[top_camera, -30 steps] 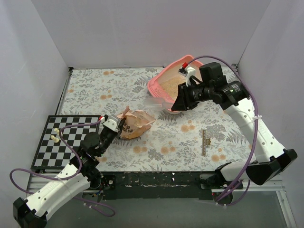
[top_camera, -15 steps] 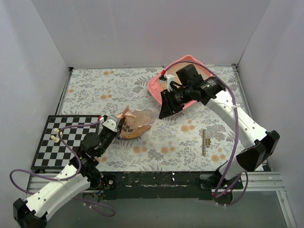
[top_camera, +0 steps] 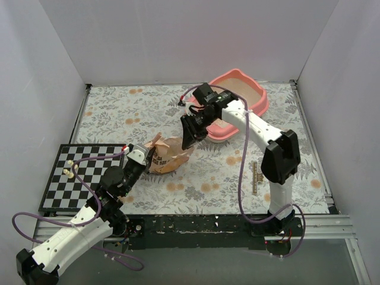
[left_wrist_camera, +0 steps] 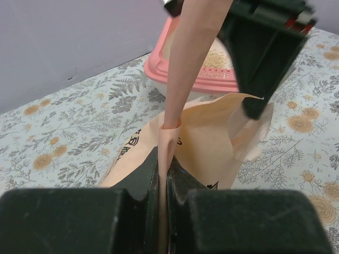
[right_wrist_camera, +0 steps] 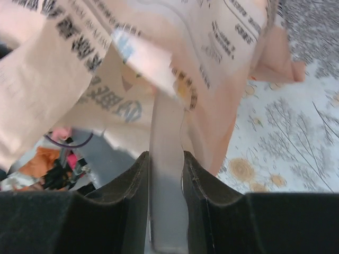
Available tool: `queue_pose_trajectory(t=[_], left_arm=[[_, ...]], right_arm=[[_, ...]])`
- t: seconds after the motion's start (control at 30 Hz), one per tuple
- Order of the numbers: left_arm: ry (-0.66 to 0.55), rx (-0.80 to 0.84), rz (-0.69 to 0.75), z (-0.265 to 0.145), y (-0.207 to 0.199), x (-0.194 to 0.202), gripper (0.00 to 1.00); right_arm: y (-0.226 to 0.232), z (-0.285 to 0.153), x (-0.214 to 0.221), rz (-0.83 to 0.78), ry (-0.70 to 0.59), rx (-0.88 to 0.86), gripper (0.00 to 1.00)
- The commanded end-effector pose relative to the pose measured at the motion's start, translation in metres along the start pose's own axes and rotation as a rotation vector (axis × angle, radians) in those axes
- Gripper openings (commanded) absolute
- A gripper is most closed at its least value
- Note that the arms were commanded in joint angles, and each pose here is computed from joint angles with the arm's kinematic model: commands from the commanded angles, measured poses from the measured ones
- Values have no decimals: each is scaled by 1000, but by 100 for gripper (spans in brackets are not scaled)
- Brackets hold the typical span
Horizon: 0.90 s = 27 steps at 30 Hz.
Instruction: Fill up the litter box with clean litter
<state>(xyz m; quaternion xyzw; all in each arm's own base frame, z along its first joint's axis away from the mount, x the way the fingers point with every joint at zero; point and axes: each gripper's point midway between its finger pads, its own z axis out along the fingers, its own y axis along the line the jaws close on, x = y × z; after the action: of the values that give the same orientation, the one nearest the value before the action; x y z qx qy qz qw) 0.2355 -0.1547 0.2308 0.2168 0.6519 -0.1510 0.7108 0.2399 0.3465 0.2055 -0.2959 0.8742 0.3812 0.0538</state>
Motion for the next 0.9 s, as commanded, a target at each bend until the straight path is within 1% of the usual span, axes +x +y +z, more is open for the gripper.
queue_pose_trajectory(t=[0.0, 0.07, 0.2, 0.27, 0.33, 0.43, 0.57, 0.6, 0.7, 0.87], left_arm=[[-47, -3, -8, -2, 1, -15, 0], [-50, -4, -9, -2, 2, -16, 0], [-49, 0, -9, -2, 0, -16, 0], [-46, 2, -8, -2, 0, -14, 0], [-44, -1, -7, -1, 1, -14, 0], [-37, -1, -6, -1, 1, -12, 0], [-30, -5, -2, 0, 1, -10, 0], [-30, -5, -1, 0, 1, -10, 0], [-25, -8, 2, 0, 2, -8, 0], [-24, -4, 2, 0, 1, -8, 0]], right_arm=[[-15, 39, -14, 55, 64, -79, 1], [-15, 56, -16, 70, 86, -145, 1], [-2, 71, -23, 41, 58, -267, 1], [2, 71, -27, 30, 26, -301, 1], [0, 72, -28, 22, -6, -295, 1], [-1, 69, -35, 20, -74, -258, 1], [6, 59, -45, 34, -177, -277, 1], [12, 53, -50, 15, -215, -300, 1], [22, 40, -53, 17, -275, -366, 1], [33, 21, -52, 21, -311, -465, 1]])
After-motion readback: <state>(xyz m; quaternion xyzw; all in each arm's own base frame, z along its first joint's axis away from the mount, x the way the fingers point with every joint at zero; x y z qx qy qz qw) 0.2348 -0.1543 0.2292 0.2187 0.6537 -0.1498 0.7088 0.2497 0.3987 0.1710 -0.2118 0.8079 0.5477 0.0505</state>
